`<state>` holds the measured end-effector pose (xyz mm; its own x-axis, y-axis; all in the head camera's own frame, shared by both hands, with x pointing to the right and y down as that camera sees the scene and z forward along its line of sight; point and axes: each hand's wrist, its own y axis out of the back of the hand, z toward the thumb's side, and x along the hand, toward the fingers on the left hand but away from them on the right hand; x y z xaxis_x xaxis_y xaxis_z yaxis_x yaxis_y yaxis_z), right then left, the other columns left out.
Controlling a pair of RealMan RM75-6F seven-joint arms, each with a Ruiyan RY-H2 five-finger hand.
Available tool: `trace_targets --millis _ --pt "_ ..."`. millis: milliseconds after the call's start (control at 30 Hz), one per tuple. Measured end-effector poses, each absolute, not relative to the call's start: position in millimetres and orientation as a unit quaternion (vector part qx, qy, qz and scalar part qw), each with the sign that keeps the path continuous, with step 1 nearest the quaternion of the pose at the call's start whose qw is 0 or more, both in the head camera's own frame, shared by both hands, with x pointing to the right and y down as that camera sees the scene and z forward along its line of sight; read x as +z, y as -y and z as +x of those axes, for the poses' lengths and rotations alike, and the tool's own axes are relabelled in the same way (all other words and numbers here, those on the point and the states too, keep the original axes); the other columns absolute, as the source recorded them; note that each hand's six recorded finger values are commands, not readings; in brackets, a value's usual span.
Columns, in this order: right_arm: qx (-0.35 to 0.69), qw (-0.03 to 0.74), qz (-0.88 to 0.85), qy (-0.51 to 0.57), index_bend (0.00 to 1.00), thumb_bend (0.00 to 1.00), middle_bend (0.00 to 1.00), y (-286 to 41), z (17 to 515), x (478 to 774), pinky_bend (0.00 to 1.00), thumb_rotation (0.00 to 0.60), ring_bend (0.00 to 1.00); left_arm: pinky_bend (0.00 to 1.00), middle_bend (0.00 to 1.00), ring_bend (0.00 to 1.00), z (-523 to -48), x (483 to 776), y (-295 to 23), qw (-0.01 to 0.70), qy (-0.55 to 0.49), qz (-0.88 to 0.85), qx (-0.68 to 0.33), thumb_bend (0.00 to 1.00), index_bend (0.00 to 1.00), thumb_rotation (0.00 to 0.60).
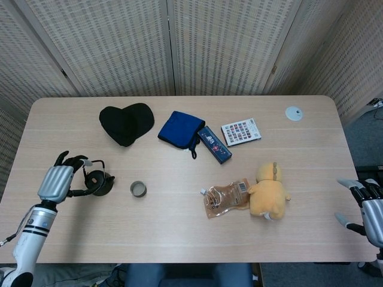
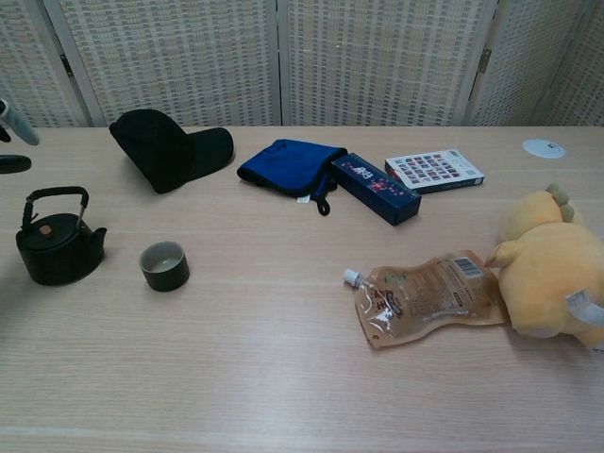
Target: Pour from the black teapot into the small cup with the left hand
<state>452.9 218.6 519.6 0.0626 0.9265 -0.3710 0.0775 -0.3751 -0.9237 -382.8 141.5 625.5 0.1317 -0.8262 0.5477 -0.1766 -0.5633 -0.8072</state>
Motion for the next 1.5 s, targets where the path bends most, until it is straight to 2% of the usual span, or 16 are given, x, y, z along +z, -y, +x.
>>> trace_targets --millis 100,533,967,1500 --pt "0.553 0.384 -0.619 0.404 0.24 0.11 0.29 -218.1 453.5 520.6 0.26 0.600 0.23 0.00 0.23 0.23 -384.0 636.0 -130.2 0.293 -0.358 -0.688 -0.559 0.13 0.33 0.218" --pt "0.561 0.379 -0.615 0.404 0.24 0.11 0.29 -217.3 459.3 522.4 0.26 0.600 0.23 0.00 0.23 0.23 -400.6 684.5 -102.3 0.288 -0.321 -0.647 -0.628 0.07 0.32 0.007" --pt "0.567 0.374 -0.612 0.405 0.24 0.11 0.29 -219.0 464.2 524.4 0.26 0.600 0.23 0.00 0.26 0.23 -407.7 720.1 -104.9 0.271 -0.278 -0.626 -0.677 0.06 0.33 0.000" --pt "0.571 0.369 -0.609 0.408 0.24 0.11 0.29 -219.4 469.4 527.9 0.26 0.600 0.23 0.00 0.29 0.24 -403.7 730.8 -108.6 0.282 -0.257 -0.625 -0.681 0.06 0.37 0.000"
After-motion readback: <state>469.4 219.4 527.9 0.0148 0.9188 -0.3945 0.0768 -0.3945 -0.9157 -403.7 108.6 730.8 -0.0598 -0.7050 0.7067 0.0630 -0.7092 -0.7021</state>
